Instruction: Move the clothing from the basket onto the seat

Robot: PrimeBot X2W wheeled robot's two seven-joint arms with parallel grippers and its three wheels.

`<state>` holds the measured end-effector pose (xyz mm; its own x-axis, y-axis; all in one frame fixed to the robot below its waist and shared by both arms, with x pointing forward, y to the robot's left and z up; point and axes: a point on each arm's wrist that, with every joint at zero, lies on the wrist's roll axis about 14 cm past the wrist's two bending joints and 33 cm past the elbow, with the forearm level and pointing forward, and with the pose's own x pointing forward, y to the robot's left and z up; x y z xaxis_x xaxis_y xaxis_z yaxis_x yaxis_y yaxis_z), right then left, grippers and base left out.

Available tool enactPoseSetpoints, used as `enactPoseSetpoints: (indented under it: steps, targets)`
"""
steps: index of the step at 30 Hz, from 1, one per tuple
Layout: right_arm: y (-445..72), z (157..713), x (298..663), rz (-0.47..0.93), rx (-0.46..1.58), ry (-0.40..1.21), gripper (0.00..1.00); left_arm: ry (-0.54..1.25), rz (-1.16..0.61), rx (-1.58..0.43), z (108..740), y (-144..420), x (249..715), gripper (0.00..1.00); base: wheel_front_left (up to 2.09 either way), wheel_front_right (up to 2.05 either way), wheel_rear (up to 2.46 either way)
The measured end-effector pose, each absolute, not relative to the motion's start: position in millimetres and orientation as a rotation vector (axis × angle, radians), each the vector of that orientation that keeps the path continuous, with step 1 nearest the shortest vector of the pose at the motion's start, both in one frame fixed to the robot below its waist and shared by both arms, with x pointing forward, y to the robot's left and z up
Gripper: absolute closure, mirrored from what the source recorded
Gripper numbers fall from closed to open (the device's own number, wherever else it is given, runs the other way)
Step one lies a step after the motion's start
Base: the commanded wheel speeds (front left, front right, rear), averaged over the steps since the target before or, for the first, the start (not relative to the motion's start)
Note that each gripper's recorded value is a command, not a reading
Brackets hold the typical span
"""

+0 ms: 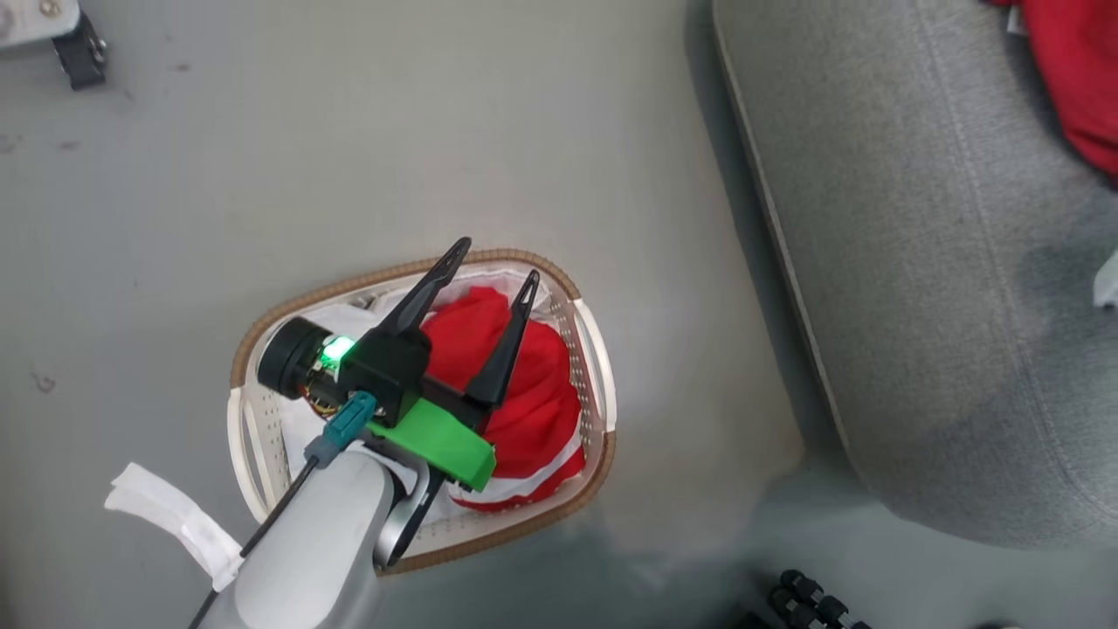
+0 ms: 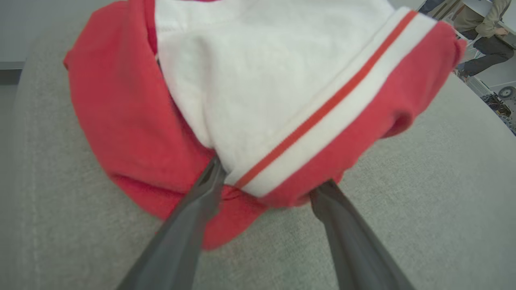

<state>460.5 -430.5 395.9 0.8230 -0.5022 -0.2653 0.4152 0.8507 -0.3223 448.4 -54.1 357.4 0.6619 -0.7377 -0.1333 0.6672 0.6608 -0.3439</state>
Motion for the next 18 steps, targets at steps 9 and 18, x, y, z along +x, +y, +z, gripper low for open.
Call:
enactPoseSetpoints:
  steps: [9,18]
  targets:
    - [-397.3,412.2,418.6,-0.461,-0.218,0.284,0.00,0.149,-0.673,-0.271,405.7,-26.6,465.9,0.00,0.00,0.00,0.00]
    - [-318.0,448.4,433.5,-0.281,-0.093,0.115,0.00,0.111,-0.533,-0.212,426.9,16.5,455.6,0.00,0.00,0.00,0.00]
